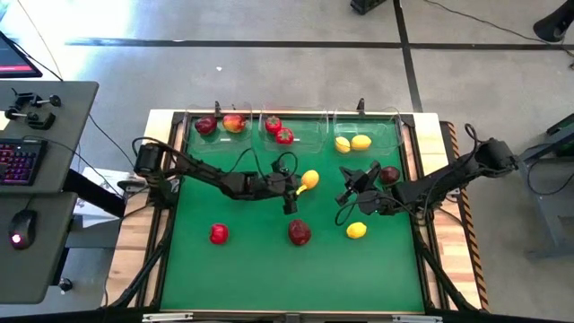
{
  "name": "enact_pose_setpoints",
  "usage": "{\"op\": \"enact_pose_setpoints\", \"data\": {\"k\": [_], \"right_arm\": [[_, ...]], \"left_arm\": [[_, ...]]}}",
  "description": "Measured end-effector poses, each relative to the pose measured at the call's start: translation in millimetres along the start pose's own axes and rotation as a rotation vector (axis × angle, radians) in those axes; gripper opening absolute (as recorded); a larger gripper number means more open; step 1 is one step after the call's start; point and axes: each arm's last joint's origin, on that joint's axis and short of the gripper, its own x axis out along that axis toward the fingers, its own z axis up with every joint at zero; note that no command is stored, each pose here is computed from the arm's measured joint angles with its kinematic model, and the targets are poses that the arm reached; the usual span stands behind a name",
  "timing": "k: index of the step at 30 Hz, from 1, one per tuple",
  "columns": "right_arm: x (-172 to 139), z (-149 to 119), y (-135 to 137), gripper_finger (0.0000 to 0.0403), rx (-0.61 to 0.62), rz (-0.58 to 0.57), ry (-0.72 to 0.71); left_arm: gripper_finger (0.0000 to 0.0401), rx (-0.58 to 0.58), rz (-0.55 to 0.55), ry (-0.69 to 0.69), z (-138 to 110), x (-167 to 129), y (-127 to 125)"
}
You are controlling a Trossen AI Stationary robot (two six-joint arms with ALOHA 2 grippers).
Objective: Sort produce into baskets
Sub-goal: Put the top lemon into the right transparent bin
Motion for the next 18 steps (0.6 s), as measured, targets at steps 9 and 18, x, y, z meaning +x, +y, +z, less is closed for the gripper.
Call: {"op": "enact_pose_setpoints", "data": {"k": [9, 18], "right_arm": [[0.0, -0.4, 0.6, 0.0, 0.022, 0.024, 0.009], [0.1, -0.6, 0.7, 0.0, 0.02, 0.026, 0.011]], "left_arm": [[0.0273, -0.124, 0.028, 0.005, -0.8, 0.9, 3.1], [0.0279, -0.218, 0.034, -0.003, -5.4, 11.9, 12.6]]}}
